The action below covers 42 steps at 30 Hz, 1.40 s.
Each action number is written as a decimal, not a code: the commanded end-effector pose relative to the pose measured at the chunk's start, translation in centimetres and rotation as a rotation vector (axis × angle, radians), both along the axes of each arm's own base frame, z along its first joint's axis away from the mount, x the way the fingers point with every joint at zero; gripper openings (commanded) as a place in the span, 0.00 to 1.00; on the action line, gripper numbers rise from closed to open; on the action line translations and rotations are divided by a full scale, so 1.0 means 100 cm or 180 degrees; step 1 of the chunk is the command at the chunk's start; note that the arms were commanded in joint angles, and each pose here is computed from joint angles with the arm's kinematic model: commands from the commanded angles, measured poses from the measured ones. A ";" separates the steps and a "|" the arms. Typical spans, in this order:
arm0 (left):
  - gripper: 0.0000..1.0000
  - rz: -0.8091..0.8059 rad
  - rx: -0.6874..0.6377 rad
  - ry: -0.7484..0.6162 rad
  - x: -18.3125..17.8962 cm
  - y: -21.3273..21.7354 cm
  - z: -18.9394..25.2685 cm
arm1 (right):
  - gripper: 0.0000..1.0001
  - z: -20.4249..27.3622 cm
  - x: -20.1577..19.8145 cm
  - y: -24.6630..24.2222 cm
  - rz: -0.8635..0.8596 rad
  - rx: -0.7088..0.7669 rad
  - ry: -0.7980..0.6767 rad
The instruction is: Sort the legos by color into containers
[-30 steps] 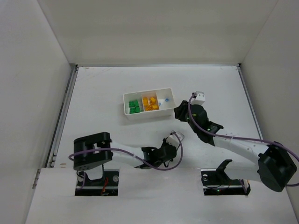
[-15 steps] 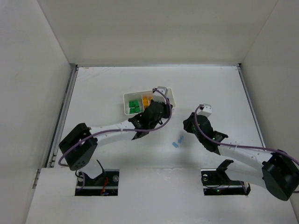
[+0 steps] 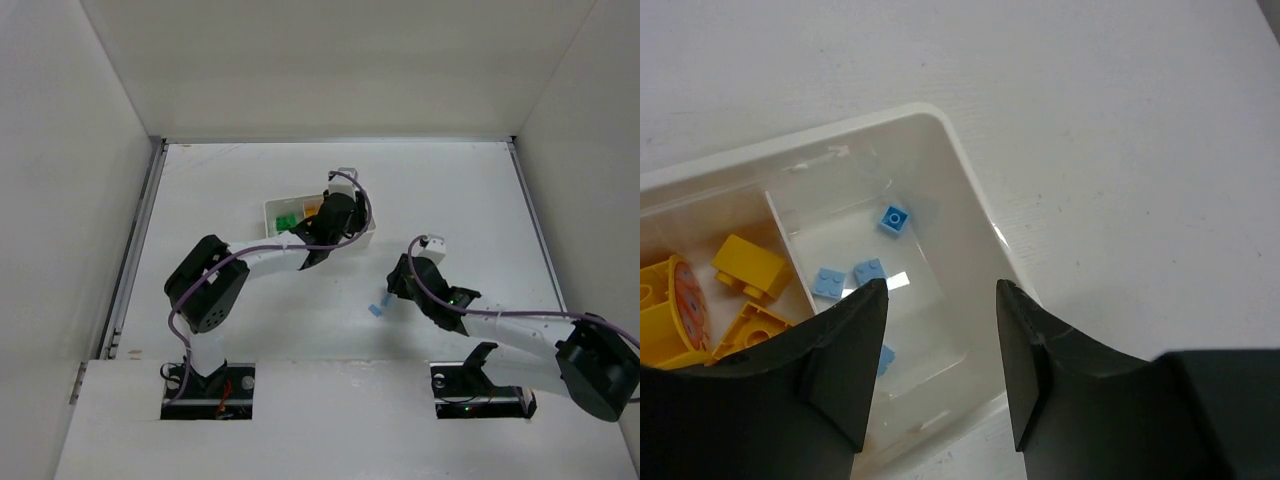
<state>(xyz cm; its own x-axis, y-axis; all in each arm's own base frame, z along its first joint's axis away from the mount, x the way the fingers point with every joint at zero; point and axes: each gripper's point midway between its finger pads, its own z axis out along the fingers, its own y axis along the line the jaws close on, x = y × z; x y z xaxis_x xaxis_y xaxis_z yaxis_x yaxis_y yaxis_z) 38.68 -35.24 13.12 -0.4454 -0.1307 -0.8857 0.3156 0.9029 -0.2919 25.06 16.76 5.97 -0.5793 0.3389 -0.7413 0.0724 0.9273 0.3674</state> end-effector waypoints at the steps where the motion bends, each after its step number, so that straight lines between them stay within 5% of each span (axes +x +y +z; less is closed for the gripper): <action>1: 0.45 -0.0078 -0.0266 -0.0266 -0.007 -0.007 0.051 | 0.45 -0.001 -0.003 0.010 0.0048 -0.0037 0.0067; 11: 0.41 -0.0354 -0.0157 -0.0168 -0.105 0.015 0.023 | 0.48 -0.015 -0.016 0.021 0.0085 -0.0138 0.0296; 20: 0.42 -0.0609 0.0041 -0.0098 -0.184 0.032 -0.015 | 0.36 -0.023 -0.017 0.022 0.0029 -0.0291 0.0418; 30: 0.53 -0.0985 0.0133 0.0019 -0.225 0.017 -0.037 | 0.17 -0.025 -0.016 0.023 0.0010 -0.0404 0.0455; 35: 0.59 -0.1094 0.0149 0.0067 -0.232 0.013 -0.045 | 0.17 0.009 -0.001 0.020 0.0060 -0.0368 0.0202; 42: 0.62 -0.1196 0.0171 0.0096 -0.241 0.009 -0.057 | 0.17 0.117 0.064 0.046 0.0253 0.0002 -0.0571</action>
